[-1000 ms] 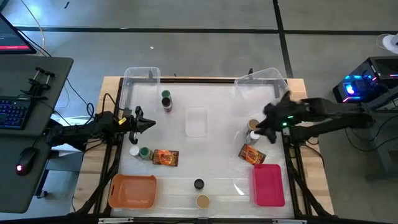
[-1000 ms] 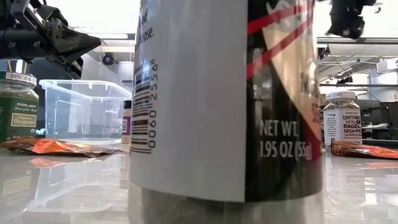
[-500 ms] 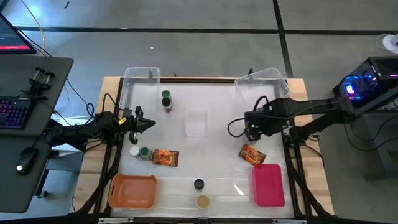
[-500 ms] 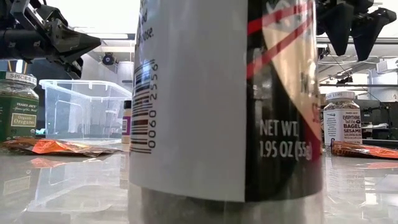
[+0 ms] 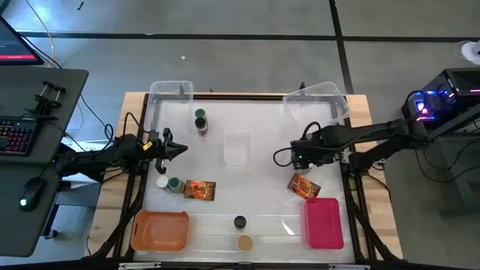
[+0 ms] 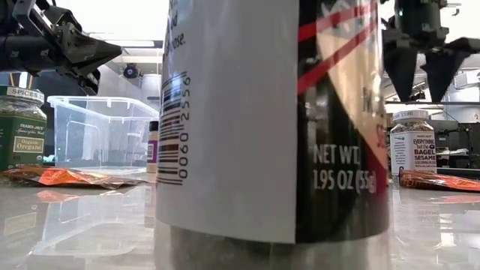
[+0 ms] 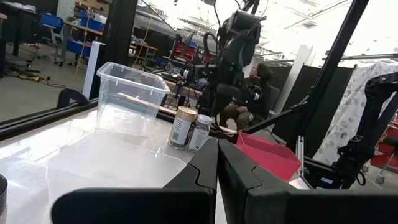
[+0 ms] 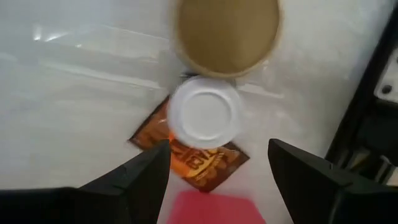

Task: Sort spices by type
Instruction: Put the right white seasoning bottle into the right large transparent bin

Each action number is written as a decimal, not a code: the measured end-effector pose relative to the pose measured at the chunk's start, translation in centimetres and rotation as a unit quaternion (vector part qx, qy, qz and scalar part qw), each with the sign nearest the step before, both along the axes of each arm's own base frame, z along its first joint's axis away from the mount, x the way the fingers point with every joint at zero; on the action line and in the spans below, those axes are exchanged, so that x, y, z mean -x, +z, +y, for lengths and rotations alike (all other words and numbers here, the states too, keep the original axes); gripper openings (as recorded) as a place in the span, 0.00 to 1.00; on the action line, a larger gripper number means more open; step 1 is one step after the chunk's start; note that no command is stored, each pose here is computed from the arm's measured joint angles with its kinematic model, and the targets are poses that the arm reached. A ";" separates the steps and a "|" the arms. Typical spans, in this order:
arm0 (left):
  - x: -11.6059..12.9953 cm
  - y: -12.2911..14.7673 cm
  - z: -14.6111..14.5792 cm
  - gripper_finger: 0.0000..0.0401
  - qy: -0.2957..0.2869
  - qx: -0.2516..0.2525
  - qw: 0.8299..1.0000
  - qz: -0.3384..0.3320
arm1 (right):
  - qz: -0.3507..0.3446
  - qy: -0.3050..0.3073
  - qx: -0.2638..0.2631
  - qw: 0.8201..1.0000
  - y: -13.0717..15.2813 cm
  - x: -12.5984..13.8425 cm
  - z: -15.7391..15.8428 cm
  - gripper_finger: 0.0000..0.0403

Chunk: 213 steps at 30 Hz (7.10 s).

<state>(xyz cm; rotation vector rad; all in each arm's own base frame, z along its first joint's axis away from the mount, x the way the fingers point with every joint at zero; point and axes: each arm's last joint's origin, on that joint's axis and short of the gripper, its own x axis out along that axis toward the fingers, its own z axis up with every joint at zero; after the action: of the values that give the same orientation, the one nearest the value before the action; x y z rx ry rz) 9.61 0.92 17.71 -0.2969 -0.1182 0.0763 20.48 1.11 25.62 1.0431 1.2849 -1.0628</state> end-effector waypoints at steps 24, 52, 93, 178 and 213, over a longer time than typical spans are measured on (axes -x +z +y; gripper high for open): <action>0.0 0.0 0.0 0.00 0.000 0.000 1.000 0.000 | -0.015 -0.041 0.030 0.999 -6.1 0.6 -0.7 0.66; 0.0 0.0 0.0 0.00 -0.001 0.000 1.000 0.001 | -0.194 0.040 -0.054 0.979 0.2 -1.1 0.6 0.48; 0.0 0.0 0.0 0.00 0.000 0.000 1.000 0.001 | -0.832 0.258 0.102 0.480 15.0 -6.7 -4.0 0.48; 0.0 0.0 0.0 0.00 0.000 0.000 1.000 0.001 | 0.001 0.106 0.005 0.994 -4.3 3.0 -28.0 0.48; 0.0 0.0 0.0 0.00 0.000 0.000 1.000 0.001 | -0.008 0.120 0.016 0.993 1.7 3.2 -27.7 0.60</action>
<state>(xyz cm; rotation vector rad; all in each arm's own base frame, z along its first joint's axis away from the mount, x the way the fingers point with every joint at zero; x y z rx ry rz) 9.62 0.92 17.70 -0.2973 -0.1170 0.0763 17.27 -26.63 27.33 0.8457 1.3390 -0.8872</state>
